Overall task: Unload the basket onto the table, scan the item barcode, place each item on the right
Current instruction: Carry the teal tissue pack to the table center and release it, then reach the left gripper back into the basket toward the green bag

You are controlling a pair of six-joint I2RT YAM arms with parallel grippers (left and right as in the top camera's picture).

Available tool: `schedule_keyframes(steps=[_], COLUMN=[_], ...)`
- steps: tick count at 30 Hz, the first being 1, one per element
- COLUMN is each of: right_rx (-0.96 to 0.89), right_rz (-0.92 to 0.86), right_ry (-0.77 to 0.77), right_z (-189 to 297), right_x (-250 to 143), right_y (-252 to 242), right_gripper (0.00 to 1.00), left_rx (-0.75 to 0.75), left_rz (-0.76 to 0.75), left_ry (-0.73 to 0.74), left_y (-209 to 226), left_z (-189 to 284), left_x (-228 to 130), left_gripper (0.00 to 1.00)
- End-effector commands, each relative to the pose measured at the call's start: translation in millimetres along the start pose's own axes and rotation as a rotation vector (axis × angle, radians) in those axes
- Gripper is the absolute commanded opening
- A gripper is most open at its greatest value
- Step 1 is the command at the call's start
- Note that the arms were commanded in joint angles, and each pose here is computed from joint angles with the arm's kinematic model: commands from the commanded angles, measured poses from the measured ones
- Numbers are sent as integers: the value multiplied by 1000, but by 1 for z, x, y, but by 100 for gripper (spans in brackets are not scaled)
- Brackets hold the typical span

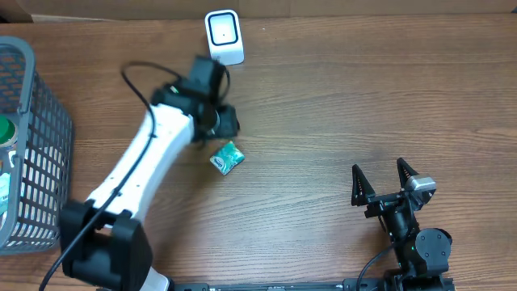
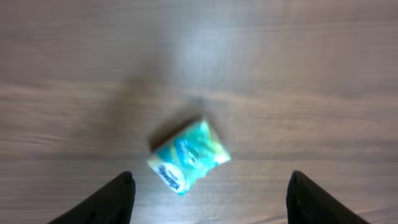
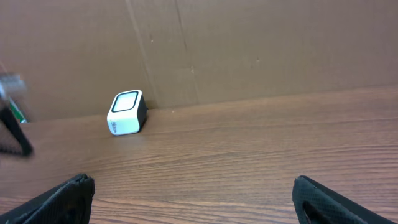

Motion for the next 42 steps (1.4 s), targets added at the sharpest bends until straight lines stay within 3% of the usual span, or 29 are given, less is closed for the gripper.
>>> schedule_keyframes(steps=[1,5,9,17,23,33,36,38,42], right_rx=[-1,-2,-2,-1,-2,-2,-2,-1,-2], right_rz=[-2,-2,-1,-2,-2,-2,-2,-2,-2], right_ry=[-1,-1,-1,-1,-1,-1,-1,-1,-1], right_z=[0,0,0,0,0,0,0,0,0], right_x=[-2,-3,-3,-2,-3,-3,-3,-2,-3], right_y=[-1,-1,-1,-1,-1,-1,-1,-1,-1], right_gripper=[100,100,100,100,100,100,100,100,100], left_rx=[39,103,236,431,379,447,511,554,546], left_rz=[-6,66,227,697,965,1187,1175,1119,1003], left_ry=[-199,-324,-400,-457,-450,-288,-233,-187,-90], left_y=[17,49,97,209,269,335,348,359,378], left_z=[86,169,232,286,271,196,179,165,138], left_x=[24,23,-1,-73,-111,-168,-184,-190,-194], left_gripper=[63,67,71,72,66,67,72,80,78])
Point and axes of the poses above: each gripper's point midway between its finger pads, its own z axis back along the fingers, its own y axis along the line the jaws close on, x = y × z, the point moved 10 cm from there along z, back along the fingers, and after that the axes turned 13 degrees about -z, right-handed, at the moved point
